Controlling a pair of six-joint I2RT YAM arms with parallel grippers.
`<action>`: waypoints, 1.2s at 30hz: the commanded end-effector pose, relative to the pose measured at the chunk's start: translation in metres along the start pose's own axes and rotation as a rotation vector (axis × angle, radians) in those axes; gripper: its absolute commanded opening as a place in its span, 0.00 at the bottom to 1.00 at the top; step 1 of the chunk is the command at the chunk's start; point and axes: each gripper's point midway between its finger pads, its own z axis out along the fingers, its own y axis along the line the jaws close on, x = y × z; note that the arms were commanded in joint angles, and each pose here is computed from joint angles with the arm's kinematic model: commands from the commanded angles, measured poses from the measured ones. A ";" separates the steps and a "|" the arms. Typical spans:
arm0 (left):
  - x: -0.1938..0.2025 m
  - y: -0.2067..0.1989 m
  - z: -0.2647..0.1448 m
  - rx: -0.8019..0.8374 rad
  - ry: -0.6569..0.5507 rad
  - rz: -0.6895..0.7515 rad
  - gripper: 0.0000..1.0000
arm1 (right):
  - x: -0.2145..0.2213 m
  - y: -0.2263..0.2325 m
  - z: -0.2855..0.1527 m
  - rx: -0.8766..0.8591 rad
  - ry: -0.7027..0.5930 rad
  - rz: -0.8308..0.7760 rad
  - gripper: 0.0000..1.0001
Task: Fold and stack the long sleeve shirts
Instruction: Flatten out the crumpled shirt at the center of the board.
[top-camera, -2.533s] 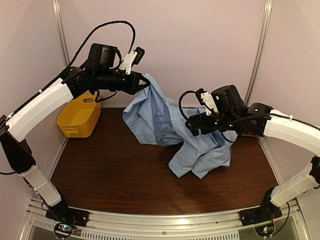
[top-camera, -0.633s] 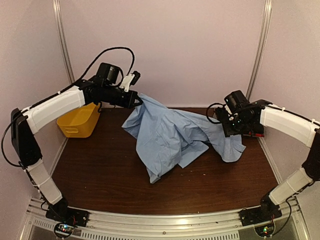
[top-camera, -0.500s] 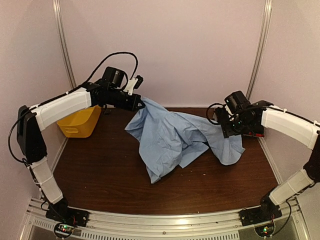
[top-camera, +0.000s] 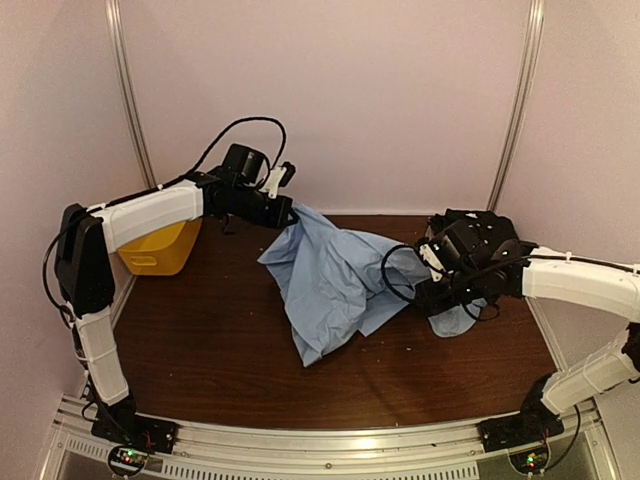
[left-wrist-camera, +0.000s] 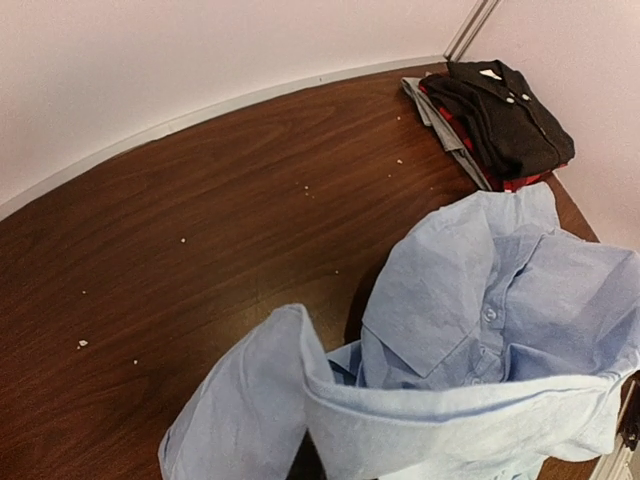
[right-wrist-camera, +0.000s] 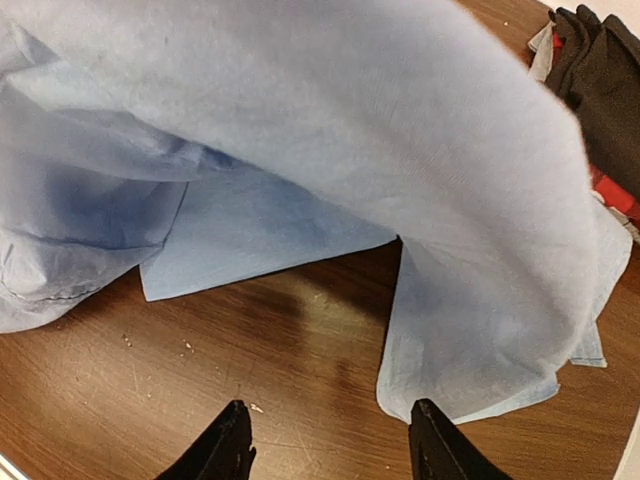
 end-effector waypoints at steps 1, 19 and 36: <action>-0.036 -0.003 -0.015 0.016 -0.105 0.004 0.00 | 0.004 0.003 0.024 -0.021 -0.006 0.053 0.57; 0.006 0.024 -0.013 -0.065 -0.067 -0.031 0.00 | -0.080 -0.137 0.098 0.271 -0.027 0.259 0.68; 0.007 0.034 0.002 -0.056 -0.054 -0.042 0.00 | -0.056 -0.110 0.080 0.203 -0.052 0.156 0.76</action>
